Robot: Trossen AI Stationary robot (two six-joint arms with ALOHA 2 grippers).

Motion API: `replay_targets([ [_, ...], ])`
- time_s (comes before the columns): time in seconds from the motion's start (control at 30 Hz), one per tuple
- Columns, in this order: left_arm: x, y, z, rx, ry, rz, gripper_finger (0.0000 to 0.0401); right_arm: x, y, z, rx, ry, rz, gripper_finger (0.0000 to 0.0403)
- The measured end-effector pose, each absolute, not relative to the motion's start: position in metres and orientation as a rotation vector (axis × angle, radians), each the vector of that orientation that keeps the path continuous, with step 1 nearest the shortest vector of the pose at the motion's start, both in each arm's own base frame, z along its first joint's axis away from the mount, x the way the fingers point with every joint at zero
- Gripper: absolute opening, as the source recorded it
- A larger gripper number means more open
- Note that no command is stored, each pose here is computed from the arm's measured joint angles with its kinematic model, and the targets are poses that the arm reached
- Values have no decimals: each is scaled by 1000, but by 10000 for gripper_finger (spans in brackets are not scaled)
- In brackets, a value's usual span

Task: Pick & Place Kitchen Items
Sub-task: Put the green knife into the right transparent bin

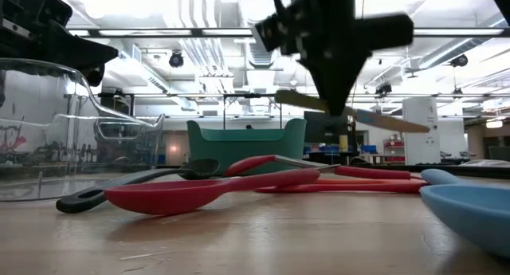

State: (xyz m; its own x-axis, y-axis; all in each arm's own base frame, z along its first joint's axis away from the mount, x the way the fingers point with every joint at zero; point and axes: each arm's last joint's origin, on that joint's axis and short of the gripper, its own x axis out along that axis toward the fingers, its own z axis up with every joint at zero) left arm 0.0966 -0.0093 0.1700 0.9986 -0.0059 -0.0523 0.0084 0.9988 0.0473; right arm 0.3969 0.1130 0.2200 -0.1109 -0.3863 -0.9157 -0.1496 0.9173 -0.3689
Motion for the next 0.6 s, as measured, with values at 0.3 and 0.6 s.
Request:
replay_targets([
  [0.3, 97, -9, 170, 47, 52, -7, 32, 401, 114, 244, -169, 1561, -388, 44],
  [0.6, 97, -9, 170, 48, 52, -7, 32, 393, 120, 262, 56, 1512, -465, 35],
])
